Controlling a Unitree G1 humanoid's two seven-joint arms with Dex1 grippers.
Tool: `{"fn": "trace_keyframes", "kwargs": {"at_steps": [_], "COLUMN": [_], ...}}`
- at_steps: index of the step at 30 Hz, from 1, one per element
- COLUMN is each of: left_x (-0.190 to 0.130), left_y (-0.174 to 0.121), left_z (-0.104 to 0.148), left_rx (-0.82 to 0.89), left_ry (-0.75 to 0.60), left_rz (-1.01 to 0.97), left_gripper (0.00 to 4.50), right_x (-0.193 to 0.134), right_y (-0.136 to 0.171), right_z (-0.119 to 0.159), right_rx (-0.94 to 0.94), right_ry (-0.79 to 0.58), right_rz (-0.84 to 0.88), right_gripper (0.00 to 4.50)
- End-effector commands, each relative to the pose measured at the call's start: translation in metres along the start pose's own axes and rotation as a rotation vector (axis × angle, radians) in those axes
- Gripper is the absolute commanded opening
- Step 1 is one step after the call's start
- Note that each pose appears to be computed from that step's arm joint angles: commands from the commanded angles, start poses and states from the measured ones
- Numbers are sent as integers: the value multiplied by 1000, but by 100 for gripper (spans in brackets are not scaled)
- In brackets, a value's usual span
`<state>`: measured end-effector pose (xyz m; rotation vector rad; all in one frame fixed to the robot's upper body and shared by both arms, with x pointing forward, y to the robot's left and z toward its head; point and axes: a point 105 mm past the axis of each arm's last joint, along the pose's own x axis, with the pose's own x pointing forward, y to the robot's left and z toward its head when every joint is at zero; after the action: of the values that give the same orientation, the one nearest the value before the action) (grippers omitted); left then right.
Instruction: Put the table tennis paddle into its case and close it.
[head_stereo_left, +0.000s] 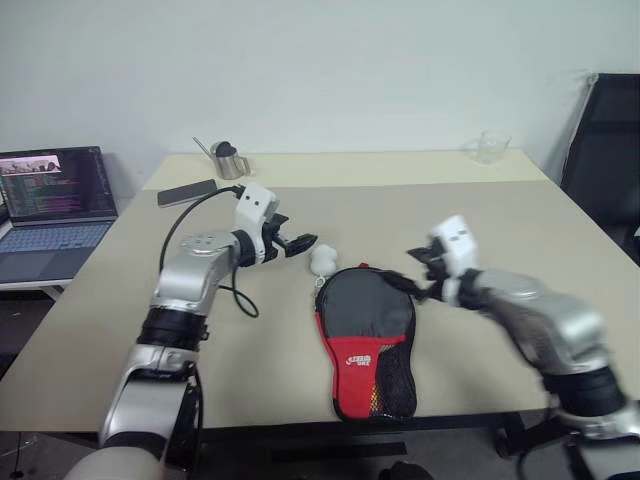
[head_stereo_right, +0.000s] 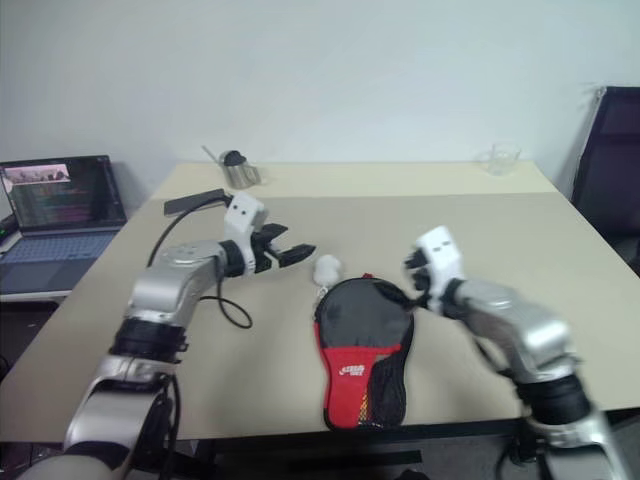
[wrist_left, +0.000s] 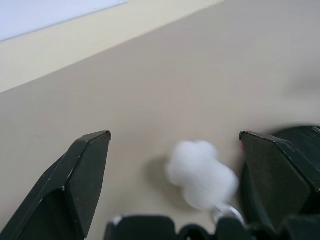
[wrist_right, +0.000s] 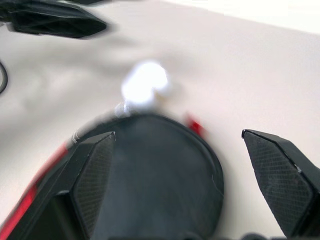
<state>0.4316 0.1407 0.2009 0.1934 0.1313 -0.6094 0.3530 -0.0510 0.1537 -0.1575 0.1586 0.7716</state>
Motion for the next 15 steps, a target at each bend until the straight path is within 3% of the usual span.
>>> {"fn": "trace_keyframes", "kwargs": {"at_steps": [1, 9, 15], "left_x": [7, 24, 27], "left_y": [7, -16, -21], "left_z": [2, -26, -39], "left_rx": [-12, -98, -153], "left_ry": [22, 103, 121], "left_rz": [53, -27, -46], "left_gripper": [450, 450, 450], "right_x": [16, 22, 26], "right_y": [1, 18, 26], "right_z": [-16, -84, -93], "right_rx": [-21, 62, 72], "right_ry": [0, 234, 270], "right_rz": [-45, -2, 20], "right_gripper": [445, 445, 445]}}
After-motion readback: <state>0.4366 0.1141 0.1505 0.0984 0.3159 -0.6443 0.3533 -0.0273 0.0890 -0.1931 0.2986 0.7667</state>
